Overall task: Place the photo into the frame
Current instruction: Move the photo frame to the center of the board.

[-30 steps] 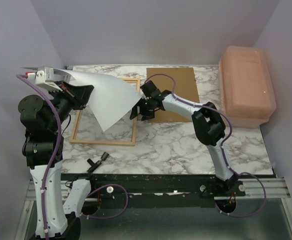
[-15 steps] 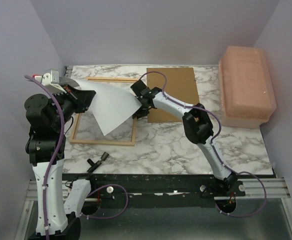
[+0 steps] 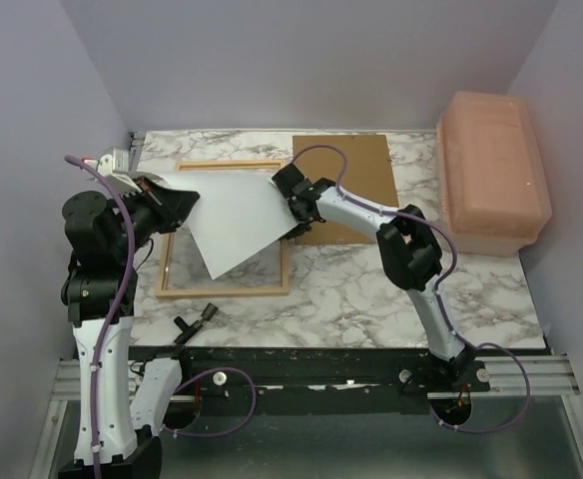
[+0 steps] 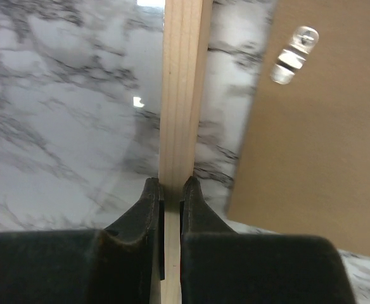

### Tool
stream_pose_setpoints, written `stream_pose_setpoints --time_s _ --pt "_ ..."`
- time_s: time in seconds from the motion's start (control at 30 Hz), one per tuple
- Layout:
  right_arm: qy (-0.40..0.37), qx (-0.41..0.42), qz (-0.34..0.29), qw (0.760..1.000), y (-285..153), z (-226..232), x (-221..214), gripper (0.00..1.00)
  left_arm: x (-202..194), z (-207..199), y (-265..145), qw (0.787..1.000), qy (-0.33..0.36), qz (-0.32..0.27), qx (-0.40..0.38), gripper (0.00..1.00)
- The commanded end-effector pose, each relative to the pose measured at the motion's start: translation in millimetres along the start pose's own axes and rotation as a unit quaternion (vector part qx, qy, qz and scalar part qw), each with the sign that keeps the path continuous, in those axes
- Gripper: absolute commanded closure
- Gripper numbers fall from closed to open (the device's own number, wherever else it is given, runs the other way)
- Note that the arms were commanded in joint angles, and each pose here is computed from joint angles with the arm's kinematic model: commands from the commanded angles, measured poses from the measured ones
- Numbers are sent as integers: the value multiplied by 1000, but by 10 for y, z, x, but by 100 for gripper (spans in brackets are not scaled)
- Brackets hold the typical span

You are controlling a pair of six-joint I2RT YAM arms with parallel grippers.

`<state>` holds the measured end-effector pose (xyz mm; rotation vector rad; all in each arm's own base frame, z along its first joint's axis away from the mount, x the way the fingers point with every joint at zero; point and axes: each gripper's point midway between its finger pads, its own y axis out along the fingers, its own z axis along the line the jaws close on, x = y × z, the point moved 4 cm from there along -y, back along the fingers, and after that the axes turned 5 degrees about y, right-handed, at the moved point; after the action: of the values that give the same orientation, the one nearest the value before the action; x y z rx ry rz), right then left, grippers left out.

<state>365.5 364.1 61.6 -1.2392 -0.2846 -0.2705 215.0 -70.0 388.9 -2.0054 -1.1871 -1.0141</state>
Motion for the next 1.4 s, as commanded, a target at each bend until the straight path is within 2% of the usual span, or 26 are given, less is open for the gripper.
stream_pose_setpoints --time_s 0.0,0.6,0.8,0.87,1.0,1.07,1.37 --pt "19 -89 45 995 49 -644 -224 99 -110 18 37 1000 -11 19 -20 100" --pt "37 -138 51 988 -354 -1381 -463 99 -237 39 162 996 -6 72 -61 100" --pt "21 -121 39 992 -441 -1367 -368 95 -248 38 189 993 4 91 -71 100" --pt "20 -104 29 994 -505 -1299 -304 87 -239 29 196 992 8 97 -76 100" --pt "24 -61 3 998 -701 -1129 -178 56 -207 -3 212 990 12 111 -86 100" --pt "28 -41 -9 999 -805 -1062 -123 47 -195 -13 238 989 11 118 -93 100" --pt "70 29 -12 997 -1078 -1093 -105 19 -263 -167 494 976 11 176 -129 100"
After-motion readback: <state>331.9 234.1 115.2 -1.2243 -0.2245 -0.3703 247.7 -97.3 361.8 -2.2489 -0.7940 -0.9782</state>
